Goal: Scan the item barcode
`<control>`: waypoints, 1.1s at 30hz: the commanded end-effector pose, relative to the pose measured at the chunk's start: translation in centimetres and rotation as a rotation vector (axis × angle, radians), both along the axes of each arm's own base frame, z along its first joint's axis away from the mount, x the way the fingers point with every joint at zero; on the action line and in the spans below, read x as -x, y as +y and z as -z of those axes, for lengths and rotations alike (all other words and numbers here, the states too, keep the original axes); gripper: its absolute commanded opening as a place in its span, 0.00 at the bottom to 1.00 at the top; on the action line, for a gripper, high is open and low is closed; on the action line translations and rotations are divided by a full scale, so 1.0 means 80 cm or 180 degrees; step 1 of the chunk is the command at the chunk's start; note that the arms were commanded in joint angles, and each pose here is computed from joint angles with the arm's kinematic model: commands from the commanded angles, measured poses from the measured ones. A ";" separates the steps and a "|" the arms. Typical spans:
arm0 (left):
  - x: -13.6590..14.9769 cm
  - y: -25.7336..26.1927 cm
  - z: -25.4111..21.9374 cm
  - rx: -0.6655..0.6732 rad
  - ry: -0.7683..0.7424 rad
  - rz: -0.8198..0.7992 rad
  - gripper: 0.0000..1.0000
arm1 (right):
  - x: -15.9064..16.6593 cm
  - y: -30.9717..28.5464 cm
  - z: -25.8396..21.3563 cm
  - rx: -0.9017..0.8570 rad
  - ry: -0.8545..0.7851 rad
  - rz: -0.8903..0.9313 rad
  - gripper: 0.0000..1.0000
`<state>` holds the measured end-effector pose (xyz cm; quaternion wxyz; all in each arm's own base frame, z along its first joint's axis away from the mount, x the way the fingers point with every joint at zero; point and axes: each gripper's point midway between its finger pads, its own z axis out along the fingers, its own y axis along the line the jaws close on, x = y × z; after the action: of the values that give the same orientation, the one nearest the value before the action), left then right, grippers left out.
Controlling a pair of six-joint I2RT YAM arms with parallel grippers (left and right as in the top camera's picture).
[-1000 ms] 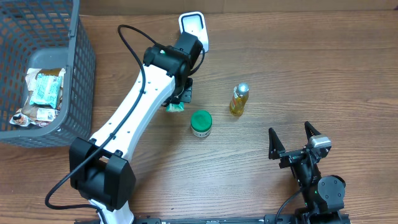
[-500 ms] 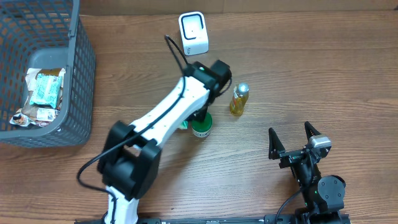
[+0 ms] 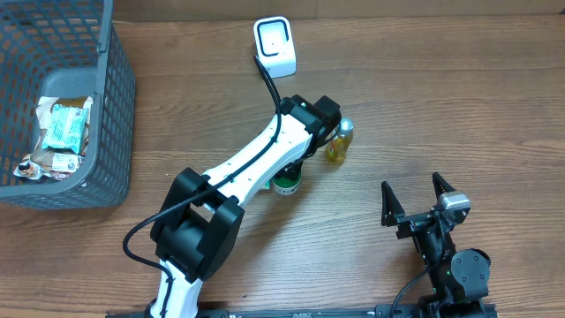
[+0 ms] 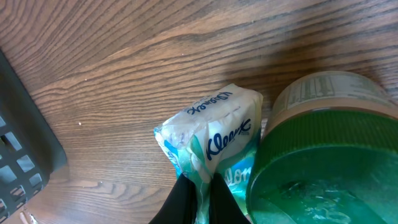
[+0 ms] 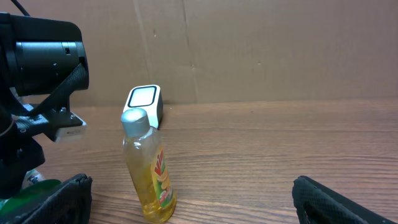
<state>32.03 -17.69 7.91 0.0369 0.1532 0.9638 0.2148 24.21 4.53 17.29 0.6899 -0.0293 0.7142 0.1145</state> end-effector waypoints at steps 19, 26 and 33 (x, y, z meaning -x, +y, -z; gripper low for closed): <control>0.002 -0.041 0.001 0.0545 0.0140 0.0054 0.04 | -0.001 -0.002 0.003 0.0004 -0.0003 0.0028 1.00; -0.003 -0.035 -0.002 0.0456 0.0083 0.0117 0.04 | -0.001 -0.002 0.003 0.0004 -0.0003 0.0029 1.00; -0.038 0.007 -0.037 -0.0210 -0.0423 0.0188 0.04 | -0.001 -0.002 0.003 0.0004 -0.0003 0.0029 1.00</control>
<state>32.62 -18.64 8.41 0.0457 0.1654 0.9655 0.1958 24.21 4.53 17.29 0.6899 -0.0293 0.7142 0.1145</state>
